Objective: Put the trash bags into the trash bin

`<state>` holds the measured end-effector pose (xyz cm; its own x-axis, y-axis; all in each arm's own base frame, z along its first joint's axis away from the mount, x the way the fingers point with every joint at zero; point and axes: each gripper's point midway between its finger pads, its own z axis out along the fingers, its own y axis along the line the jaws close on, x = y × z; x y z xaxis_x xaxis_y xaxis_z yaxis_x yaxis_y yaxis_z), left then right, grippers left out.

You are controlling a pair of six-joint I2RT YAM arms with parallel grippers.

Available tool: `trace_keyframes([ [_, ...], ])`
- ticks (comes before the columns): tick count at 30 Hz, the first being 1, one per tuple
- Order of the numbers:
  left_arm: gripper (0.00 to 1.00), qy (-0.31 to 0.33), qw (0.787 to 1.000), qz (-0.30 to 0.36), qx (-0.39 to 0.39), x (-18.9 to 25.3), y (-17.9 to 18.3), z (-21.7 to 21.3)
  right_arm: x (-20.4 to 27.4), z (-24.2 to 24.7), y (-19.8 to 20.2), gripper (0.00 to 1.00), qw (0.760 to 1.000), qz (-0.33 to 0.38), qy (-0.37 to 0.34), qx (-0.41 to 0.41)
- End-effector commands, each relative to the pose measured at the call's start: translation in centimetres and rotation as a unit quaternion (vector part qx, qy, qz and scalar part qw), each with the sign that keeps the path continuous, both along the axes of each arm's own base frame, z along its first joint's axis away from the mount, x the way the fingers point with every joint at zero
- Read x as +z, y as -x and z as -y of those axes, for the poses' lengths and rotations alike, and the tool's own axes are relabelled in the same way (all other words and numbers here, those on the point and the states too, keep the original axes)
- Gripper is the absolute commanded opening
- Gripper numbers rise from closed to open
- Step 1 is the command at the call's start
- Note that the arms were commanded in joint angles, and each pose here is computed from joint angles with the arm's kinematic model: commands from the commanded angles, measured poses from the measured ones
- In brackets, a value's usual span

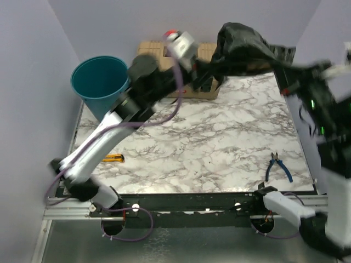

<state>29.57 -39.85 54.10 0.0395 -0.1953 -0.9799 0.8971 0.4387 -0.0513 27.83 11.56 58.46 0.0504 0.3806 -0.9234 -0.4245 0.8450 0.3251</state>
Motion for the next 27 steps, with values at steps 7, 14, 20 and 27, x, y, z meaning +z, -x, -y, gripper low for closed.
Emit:
trace_keyframes([
  [7, 0.0, -0.165, 0.896, -0.38, 0.159, -37.5, 6.5, -11.7, -36.8, 0.9, 3.0, 0.01, 0.91, -0.412, 0.0, -0.048],
  [14, 0.0, -0.088, 0.977, -0.123, 0.149, -8.9, -2.7, -5.6, -9.2, -1.4, -1.9, 0.01, 0.986, -0.156, 0.051, 0.027],
  [20, 0.0, 0.067, 0.993, 0.0, 0.096, 7.1, 2.7, -6.6, 1.4, 0.2, 4.4, 0.01, 0.998, 0.059, -0.002, 0.031],
  [27, 0.0, -0.167, 0.921, -0.288, 0.201, -25.4, 0.3, -7.6, -31.0, -0.3, 0.8, 0.0, 0.941, -0.338, -0.004, -0.015],
])
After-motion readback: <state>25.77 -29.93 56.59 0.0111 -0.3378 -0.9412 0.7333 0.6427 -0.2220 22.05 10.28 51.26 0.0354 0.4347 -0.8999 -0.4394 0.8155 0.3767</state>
